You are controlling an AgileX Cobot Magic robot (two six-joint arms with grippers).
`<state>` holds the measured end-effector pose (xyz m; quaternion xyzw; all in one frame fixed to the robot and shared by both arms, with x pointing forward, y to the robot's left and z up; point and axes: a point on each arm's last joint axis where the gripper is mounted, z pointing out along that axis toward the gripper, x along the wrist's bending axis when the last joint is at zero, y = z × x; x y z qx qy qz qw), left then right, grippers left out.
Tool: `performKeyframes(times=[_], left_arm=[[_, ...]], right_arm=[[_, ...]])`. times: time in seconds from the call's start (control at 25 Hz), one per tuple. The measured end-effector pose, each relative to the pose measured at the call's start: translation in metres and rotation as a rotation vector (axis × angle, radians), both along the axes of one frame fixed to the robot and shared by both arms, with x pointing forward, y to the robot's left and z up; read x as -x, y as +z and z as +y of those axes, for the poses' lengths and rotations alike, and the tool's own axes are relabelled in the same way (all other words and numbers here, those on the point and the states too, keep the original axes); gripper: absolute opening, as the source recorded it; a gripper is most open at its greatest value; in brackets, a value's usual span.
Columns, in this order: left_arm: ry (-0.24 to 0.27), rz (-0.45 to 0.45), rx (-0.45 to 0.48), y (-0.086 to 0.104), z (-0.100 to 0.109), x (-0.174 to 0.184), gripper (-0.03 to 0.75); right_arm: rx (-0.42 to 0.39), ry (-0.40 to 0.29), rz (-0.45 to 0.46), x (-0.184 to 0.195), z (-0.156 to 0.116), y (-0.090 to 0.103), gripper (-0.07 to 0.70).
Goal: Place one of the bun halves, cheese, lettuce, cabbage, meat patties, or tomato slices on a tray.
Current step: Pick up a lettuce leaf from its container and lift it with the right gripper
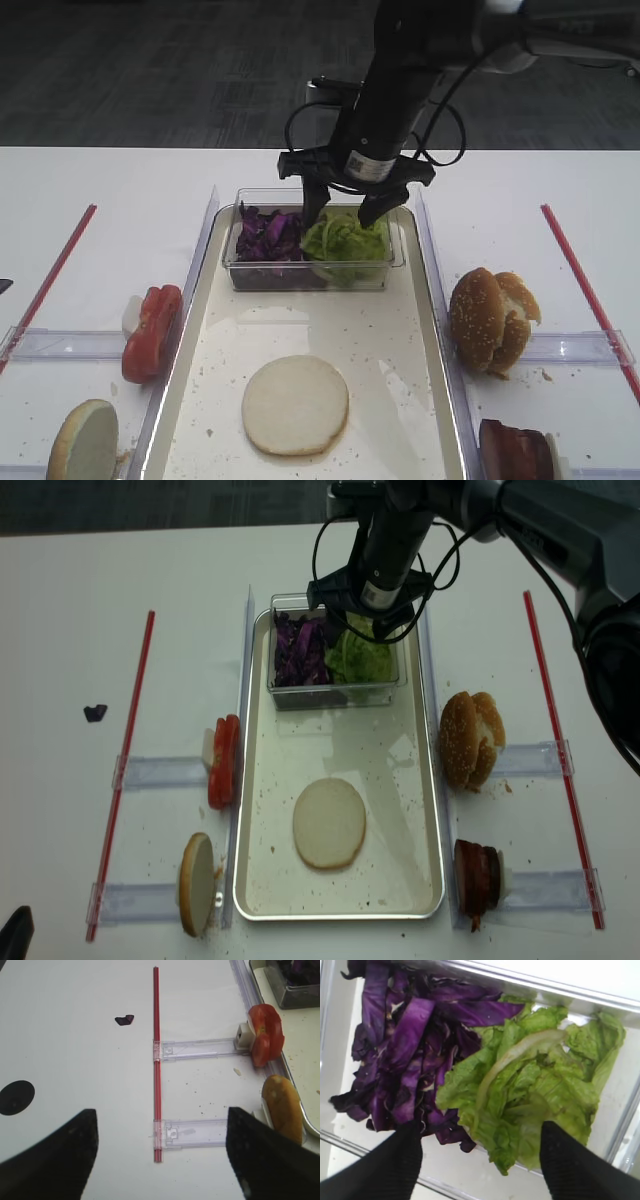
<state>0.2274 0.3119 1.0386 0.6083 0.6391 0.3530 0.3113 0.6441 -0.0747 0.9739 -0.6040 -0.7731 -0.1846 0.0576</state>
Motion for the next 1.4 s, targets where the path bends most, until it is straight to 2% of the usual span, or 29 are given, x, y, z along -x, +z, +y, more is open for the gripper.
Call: performKeyframes(times=[0.32,0.44,0.6,0.76,0.96,1.24,1.4], left_arm=[[0.000,0.000,0.000,0.000,0.000,0.000,0.491],[0.000,0.000,0.000,0.000,0.000,0.000,0.491],[0.000,0.000,0.000,0.000,0.000,0.000,0.491],[0.000,0.000,0.000,0.000,0.000,0.000,0.491],[0.000,0.000,0.000,0.000,0.000,0.000,0.491],[0.000,0.000,0.000,0.000,0.000,0.000,0.491],[0.000,0.000,0.000,0.000,0.000,0.000,0.491]], right_arm=[[0.005,0.008,-0.007,-0.010,0.004,-0.018,0.505],[-0.002,0.010,-0.023,-0.016,0.007,-0.019,0.493],[-0.008,0.013,-0.032,-0.021,0.010,-0.018,0.428],[0.017,0.022,-0.006,-0.022,0.010,-0.028,0.372],[0.045,0.031,0.006,-0.022,0.008,-0.036,0.340],[0.059,0.036,0.004,-0.022,0.007,-0.037,0.267],[0.061,0.036,0.003,-0.023,0.007,-0.037,0.255]])
